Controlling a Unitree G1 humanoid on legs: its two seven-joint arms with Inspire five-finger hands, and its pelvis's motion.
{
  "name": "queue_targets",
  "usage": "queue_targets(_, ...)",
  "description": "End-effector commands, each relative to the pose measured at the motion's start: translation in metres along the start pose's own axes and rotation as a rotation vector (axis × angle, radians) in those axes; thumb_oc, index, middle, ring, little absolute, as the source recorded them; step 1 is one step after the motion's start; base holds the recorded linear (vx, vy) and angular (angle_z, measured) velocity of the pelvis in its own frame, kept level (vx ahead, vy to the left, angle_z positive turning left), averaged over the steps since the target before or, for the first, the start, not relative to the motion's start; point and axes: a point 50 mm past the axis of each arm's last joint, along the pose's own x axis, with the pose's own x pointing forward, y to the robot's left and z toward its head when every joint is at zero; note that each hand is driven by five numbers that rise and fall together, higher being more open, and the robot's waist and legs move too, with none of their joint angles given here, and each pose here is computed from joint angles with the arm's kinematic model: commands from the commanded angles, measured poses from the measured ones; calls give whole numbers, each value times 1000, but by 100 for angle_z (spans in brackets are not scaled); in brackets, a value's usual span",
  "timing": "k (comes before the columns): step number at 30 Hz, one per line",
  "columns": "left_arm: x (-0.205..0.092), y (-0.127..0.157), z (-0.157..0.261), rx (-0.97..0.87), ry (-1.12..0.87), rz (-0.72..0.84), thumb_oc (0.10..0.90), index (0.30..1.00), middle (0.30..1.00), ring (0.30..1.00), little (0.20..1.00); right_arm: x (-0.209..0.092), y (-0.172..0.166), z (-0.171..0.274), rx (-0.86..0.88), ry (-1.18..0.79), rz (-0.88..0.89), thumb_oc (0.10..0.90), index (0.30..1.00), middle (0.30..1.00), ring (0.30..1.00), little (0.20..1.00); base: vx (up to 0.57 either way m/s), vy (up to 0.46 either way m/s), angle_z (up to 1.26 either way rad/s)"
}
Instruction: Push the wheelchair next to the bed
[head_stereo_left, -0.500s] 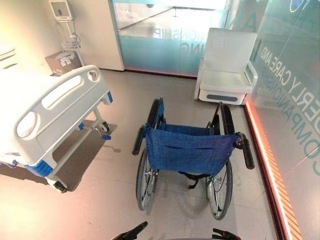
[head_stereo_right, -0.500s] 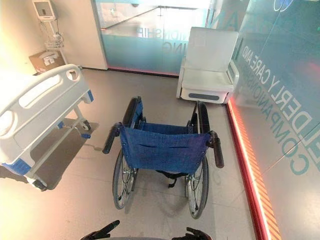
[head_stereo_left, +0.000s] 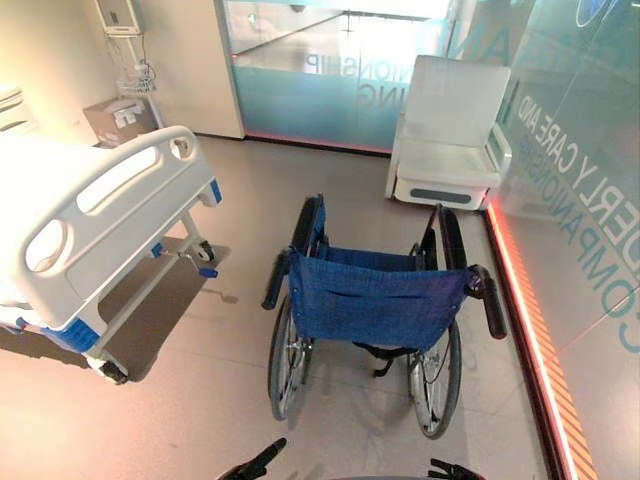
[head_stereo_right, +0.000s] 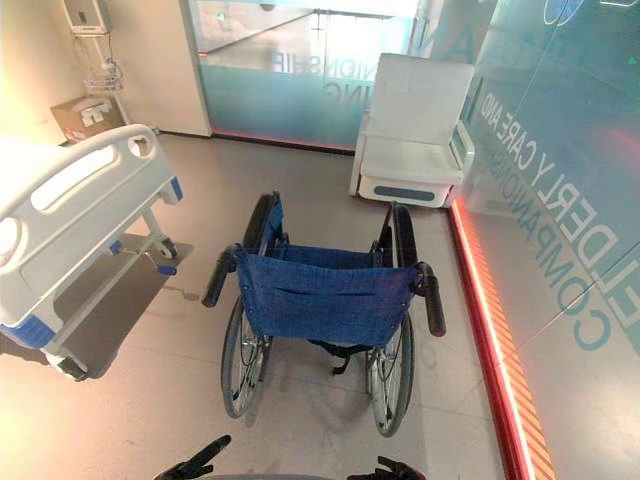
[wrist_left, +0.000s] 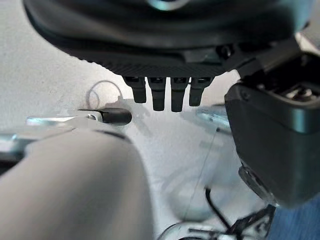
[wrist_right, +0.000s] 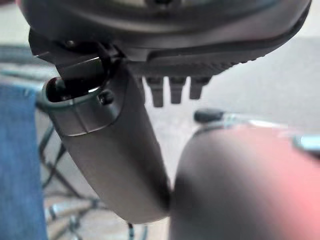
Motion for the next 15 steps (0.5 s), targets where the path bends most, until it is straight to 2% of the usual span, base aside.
queue_targets(1,0,21,54,-76,-153,64,800,900,900,900,900,-10,-50,39,66,-88,-170,800,900,900,900,900,-40,12,-9)
queue_targets(2,-5,37,67,-98,-192,98,800,900,900,900,900,-18,-71,47,76,-118,-210,800,900,900,900,900,-34,11,-10)
queue_targets(6,-23,76,104,-123,-313,156,800,900,900,900,900,-39,-114,70,80,-200,-310,800,900,900,900,900,-48,15,-8)
queue_targets(9,-48,109,141,-129,-424,217,800,900,900,900,900,-65,-150,98,58,-282,-414,800,900,900,900,900,-44,17,-2)
queue_targets(12,-66,125,168,-150,-536,258,800,900,900,900,900,-85,-170,122,37,-348,-512,800,900,900,900,900,-36,10,-3)
queue_targets(13,-82,136,187,-150,-614,298,800,900,900,900,900,-102,-184,140,6,-386,-594,800,900,900,900,900,-39,11,-1)
queue_targets(15,-100,145,211,-146,-703,332,800,900,900,900,900,-121,-194,163,12,-456,-647,800,900,900,900,900,-19,5,0)
